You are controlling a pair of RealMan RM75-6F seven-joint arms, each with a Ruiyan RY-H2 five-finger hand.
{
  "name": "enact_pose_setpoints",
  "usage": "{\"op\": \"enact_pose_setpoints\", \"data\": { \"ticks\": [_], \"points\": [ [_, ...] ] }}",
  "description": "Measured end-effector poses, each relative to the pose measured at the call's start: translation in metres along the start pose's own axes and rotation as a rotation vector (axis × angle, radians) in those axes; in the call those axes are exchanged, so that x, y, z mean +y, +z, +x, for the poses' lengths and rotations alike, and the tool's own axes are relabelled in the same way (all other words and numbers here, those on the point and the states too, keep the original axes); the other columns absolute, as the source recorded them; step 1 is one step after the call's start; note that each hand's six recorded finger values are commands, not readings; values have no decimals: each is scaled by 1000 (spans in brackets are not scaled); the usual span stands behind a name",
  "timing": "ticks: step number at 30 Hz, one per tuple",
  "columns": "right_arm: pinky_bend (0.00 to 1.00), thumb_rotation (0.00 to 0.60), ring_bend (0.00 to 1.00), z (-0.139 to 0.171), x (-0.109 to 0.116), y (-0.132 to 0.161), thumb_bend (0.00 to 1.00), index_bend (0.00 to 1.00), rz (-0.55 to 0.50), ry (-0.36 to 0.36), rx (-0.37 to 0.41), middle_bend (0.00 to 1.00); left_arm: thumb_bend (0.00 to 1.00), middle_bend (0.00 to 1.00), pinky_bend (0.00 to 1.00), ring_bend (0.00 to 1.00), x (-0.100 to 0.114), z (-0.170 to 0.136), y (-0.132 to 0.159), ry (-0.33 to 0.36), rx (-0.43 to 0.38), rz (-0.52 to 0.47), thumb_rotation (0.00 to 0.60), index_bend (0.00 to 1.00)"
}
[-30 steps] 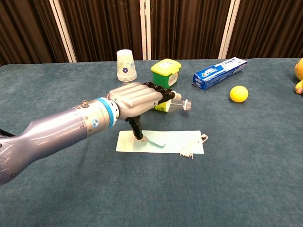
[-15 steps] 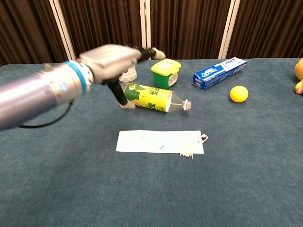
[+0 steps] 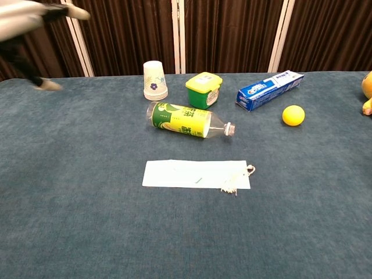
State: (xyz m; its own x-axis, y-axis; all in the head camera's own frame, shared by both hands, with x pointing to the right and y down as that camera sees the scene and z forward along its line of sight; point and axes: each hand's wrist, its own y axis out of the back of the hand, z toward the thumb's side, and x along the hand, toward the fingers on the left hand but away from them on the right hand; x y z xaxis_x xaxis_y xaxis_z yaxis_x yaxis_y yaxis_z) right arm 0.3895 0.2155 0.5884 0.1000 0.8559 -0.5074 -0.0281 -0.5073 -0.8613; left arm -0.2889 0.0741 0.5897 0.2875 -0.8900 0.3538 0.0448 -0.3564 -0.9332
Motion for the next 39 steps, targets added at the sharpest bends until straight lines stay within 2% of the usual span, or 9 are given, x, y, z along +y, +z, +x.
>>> {"op": "enact_pose_setpoints", "data": {
  "ticks": [4,7,12,15,19,22,32,39],
  "points": [
    [0,600,0,-16,-3,25,345,95,13,54,94,0,0,0,0,0,11,-39,-44,3,136,27,600,0],
    [0,600,0,-28,-4,49,481,103,20,105,182,0,0,0,0,0,12,-67,-66,-7,215,31,600,0],
    [0,600,0,-47,-5,92,619,131,37,179,330,0,0,0,0,0,8,-103,-90,-17,312,9,600,0],
    [0,600,0,-61,-6,121,678,142,54,228,422,0,0,0,0,0,5,-119,-97,-32,338,-17,600,0],
    [0,600,0,-84,-10,175,718,184,92,281,562,0,0,0,0,0,7,-130,-103,-42,357,-32,600,0],
    [0,600,0,-97,-16,205,743,224,99,298,614,0,0,0,0,0,7,-131,-103,-44,355,-33,600,0],
    [0,600,0,-119,-36,264,794,264,142,307,682,0,0,0,0,0,0,-128,-103,-67,342,-33,600,0],
    [0,600,0,-133,-37,289,798,307,159,280,680,0,0,0,0,0,-2,-127,-104,-75,345,-40,600,0]
  ]
}}
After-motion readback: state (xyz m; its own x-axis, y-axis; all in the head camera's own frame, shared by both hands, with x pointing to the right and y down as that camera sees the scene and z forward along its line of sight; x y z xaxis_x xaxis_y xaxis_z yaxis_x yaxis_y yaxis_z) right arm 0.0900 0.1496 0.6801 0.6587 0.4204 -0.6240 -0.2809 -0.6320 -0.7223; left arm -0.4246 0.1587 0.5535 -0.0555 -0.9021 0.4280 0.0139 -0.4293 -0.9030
